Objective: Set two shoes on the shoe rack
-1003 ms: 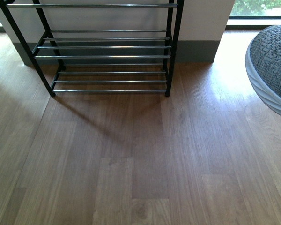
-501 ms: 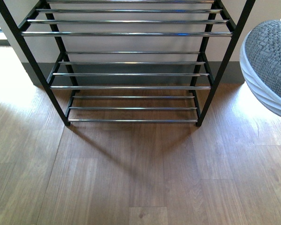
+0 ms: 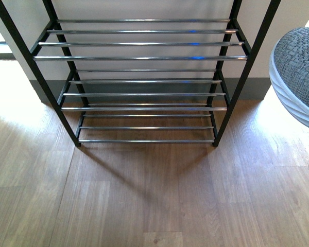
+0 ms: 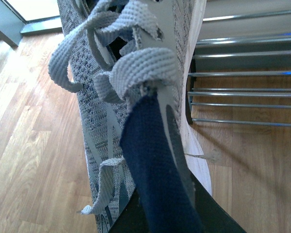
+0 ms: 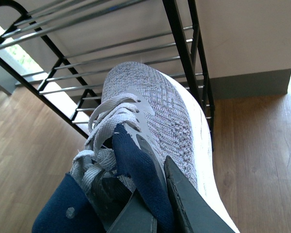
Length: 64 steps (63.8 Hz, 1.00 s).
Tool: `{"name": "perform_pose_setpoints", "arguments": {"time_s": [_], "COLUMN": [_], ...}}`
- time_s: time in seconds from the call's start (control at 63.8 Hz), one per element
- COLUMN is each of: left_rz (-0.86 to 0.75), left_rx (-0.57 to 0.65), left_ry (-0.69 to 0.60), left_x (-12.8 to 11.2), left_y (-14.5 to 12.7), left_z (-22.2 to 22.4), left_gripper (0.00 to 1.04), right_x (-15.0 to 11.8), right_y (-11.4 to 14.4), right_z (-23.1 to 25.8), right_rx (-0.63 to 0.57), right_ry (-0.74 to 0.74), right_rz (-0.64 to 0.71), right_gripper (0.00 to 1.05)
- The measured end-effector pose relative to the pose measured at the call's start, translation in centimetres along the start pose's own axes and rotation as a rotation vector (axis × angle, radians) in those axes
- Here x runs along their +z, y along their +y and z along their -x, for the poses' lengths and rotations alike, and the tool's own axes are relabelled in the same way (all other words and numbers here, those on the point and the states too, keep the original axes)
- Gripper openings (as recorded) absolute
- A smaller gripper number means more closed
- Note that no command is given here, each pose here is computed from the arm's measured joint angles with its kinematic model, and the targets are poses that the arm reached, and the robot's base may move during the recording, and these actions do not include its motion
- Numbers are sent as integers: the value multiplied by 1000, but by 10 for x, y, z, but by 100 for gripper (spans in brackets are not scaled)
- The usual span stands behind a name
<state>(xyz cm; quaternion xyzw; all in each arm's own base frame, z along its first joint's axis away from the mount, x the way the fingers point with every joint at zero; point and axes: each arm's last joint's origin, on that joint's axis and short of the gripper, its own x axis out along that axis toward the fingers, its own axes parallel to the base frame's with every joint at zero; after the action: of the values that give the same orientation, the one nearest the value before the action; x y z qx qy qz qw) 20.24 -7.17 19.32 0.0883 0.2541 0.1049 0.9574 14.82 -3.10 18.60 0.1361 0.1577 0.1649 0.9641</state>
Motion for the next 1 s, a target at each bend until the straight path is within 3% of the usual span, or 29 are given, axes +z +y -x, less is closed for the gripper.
{"name": "perform_pose_setpoints", "arguments": {"time_s": [0.768,0.877,1.003], "left_rz": [0,0,0], "left_rx": [2,5,1], "left_ry": [0,-1,0], "left_x": [0,0,0], "left_y": [0,0,0], "left_z": [0,0,0], "left_gripper": [3,3,3], "right_x": [0,9,21], "right_y": [0,5,21], "right_z": [0,-8,-30], "right_rx": [1,84,60], "right_ry": [-1,-45,6], "right_rz": [1,60,-1], "right_gripper": [1,1,1]}}
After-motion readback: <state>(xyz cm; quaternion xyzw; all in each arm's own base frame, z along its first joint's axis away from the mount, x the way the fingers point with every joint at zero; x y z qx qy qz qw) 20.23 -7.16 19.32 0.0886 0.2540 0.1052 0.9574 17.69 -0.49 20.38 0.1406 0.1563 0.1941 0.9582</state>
